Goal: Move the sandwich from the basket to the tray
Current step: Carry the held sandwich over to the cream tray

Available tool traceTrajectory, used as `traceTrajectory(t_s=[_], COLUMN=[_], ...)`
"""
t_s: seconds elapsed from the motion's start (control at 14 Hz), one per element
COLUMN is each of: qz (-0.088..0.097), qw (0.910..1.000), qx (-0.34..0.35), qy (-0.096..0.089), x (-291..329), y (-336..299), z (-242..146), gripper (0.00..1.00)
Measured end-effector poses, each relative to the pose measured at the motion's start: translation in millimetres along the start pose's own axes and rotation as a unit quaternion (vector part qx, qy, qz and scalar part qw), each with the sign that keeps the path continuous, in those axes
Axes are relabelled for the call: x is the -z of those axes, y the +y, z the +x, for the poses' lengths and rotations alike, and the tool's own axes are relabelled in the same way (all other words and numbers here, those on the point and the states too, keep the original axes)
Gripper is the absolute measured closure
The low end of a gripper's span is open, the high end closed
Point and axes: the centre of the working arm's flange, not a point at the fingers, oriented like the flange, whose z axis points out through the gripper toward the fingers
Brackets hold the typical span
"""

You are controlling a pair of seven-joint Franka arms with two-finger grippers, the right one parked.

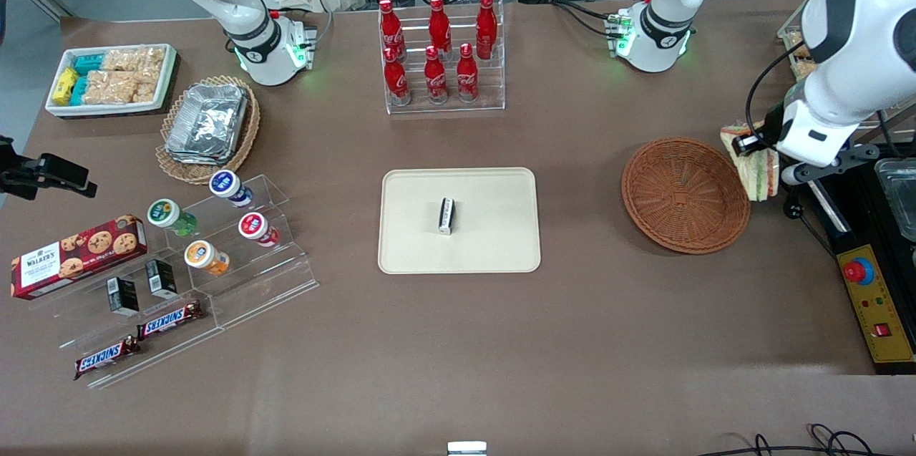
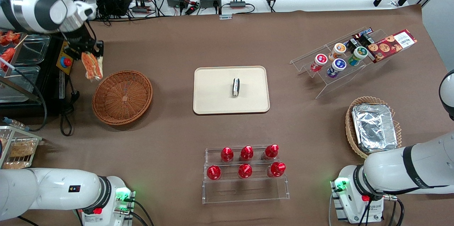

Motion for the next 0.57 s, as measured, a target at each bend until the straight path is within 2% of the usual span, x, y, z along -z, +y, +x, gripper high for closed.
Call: traceTrajectory(t_s=[0.21, 0.43, 0.57], qz=[-0.003, -0.03, -0.038], qw=[0.9975, 0.9936, 0.9927], qx=[-0.07, -0.109, -0.115], qy=[0.01, 0.005, 0.007], x=[22, 12, -8], y=[75, 170, 233], z=[-1, 0, 4], gripper=[0.75, 0.75, 0.75])
